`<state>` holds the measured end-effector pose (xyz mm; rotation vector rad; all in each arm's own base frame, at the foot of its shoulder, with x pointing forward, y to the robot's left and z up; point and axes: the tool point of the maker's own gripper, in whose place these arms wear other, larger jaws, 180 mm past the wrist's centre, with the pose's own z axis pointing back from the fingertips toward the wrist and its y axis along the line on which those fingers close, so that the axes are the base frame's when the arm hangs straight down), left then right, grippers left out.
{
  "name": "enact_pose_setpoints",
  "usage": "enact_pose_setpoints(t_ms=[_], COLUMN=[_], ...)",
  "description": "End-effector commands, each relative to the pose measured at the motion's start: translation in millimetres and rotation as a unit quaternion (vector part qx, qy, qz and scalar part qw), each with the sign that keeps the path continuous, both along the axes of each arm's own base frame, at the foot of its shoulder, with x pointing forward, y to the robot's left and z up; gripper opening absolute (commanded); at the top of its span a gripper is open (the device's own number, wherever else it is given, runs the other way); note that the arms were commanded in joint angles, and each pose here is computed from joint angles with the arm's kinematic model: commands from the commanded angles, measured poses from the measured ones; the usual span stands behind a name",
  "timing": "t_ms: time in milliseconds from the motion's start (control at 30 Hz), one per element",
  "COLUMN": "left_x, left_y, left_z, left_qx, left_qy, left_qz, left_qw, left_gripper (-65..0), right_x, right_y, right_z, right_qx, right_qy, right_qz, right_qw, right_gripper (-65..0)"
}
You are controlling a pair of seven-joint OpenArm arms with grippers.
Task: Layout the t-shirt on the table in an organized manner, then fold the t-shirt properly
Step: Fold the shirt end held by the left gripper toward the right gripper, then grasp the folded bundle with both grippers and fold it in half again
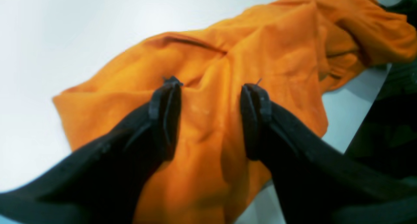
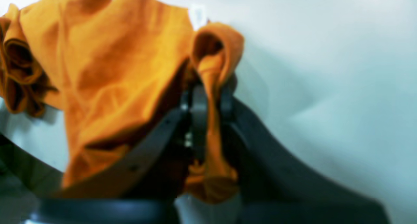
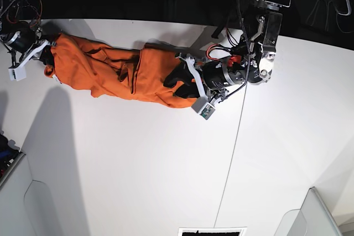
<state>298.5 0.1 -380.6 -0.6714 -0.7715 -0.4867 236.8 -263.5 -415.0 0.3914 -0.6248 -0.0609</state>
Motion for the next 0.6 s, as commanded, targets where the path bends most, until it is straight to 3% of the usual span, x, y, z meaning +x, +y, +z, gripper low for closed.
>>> enact_pose_setpoints(t_ms=[0, 233, 433, 567], left_x=[14.6, 36.2, 32.7, 16.9], left_y=[5.2, 52.6, 79.1, 81.1], left_z=[18.7, 45.9, 35.2, 19.1], left_qx=[-0.016, -0.024, 0.022, 0.029], left_qy=[-0.029, -0.059, -0.055, -0.033], left_qz=[0.01, 0.056, 0.056, 0.055], left_qw=[0.999, 0.996, 0.997, 0.998], left_gripper=[-32.0, -32.0, -32.0, -32.0], right_x=[4.8, 16.0, 32.5, 44.3], right_y=[-9.5, -33.0, -47.2, -28.5], right_z=[6.6, 22.2, 43.2, 62.0], right_qx=[-0.019, -0.039, -0.05, -0.021], right_qy=[-0.01, -0.04, -0.066, -0.092], right_qz=[0.003, -0.021, -0.025, -0.009], right_qw=[0.9998, 0.9982, 0.9963, 0.9955], right_gripper=[-65.0, -65.0, -65.0, -65.0])
